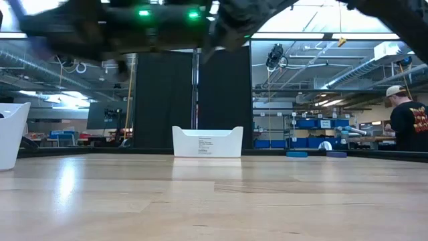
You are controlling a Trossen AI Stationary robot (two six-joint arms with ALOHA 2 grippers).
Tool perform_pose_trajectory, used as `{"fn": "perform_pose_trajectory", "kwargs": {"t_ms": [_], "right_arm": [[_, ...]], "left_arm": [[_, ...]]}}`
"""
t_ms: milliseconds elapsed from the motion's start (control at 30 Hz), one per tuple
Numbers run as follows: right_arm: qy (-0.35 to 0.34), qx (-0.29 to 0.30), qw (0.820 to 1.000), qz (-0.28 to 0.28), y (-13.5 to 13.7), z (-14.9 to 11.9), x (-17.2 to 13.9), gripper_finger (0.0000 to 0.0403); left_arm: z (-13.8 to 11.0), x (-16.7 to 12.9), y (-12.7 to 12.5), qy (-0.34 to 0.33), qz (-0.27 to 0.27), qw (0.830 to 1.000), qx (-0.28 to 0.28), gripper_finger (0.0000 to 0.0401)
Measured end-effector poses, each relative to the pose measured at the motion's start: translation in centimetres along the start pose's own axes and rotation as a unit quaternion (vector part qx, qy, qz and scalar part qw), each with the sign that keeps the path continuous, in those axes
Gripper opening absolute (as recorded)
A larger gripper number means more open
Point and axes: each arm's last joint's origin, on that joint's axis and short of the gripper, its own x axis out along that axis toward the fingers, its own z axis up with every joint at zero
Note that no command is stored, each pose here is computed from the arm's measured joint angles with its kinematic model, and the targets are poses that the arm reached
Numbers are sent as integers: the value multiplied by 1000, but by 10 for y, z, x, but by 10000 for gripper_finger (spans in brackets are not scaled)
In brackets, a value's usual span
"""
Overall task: Sort blocks by size
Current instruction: Put the violet rectangular block into the bottom white bin, then put the blue rectangular block into the bottom white bin
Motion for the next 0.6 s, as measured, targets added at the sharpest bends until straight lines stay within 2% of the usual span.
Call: {"fn": "perform_pose_trajectory", "kwargs": {"t_ms": [167, 367, 433, 533, 600], "right_arm": [[-20, -3, 999, 29, 13, -7, 38, 115], [-9, 15, 999, 49, 19, -31, 70, 116], [-7, 19, 999, 50, 19, -35, 74, 146], [-11, 17, 998, 54, 16, -31, 72, 233], [-11, 8, 999, 46, 13, -24, 68, 277]], "left_arm": [[1, 0, -1, 0, -6, 1000, -7, 298], [1, 0, -2, 1, -18, 1000, -16, 298], [1, 0, -2, 1, -20, 1000, -21, 298], [0, 1, -3, 4, -27, 999, -20, 298], [0, 1, -4, 5, -29, 999, -19, 298]]}}
